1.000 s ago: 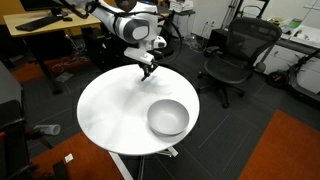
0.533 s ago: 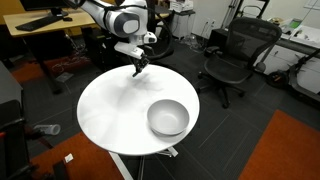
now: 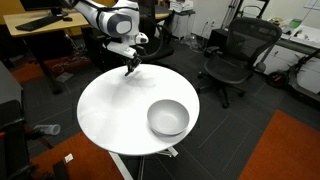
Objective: Move the marker to the left.
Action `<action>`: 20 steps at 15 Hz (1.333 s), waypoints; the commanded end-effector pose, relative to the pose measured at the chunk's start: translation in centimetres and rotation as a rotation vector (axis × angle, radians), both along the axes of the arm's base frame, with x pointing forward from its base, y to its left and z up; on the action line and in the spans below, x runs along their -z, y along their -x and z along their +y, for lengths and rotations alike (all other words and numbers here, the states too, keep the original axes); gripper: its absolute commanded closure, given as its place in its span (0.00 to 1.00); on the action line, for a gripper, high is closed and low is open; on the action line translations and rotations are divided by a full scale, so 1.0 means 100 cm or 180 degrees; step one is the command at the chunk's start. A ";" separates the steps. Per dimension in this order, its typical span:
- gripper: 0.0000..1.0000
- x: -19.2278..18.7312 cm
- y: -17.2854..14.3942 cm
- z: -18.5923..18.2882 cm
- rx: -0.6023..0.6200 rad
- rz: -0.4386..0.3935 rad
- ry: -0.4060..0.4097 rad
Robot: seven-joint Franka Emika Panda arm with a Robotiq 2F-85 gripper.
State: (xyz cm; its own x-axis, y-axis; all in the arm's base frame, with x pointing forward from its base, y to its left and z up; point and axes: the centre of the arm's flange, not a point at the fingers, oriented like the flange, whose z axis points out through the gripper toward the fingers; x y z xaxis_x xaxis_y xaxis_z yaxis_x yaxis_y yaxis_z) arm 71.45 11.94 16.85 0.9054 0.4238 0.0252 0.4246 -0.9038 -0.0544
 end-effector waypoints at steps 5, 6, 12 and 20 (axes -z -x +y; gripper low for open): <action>0.95 0.002 0.018 0.037 -0.0200 0.0017 -0.0079; 0.95 0.004 0.018 0.040 -0.0212 0.0019 -0.0081; 0.95 0.016 0.018 0.045 -0.0252 0.0029 -0.0039; 0.27 -0.006 0.022 0.048 -0.0294 -0.0043 -0.0007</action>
State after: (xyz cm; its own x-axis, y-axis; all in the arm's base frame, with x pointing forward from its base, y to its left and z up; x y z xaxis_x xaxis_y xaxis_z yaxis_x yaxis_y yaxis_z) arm 69.81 16.71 14.98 0.8743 0.4851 0.0144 0.4844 -0.8704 -0.0883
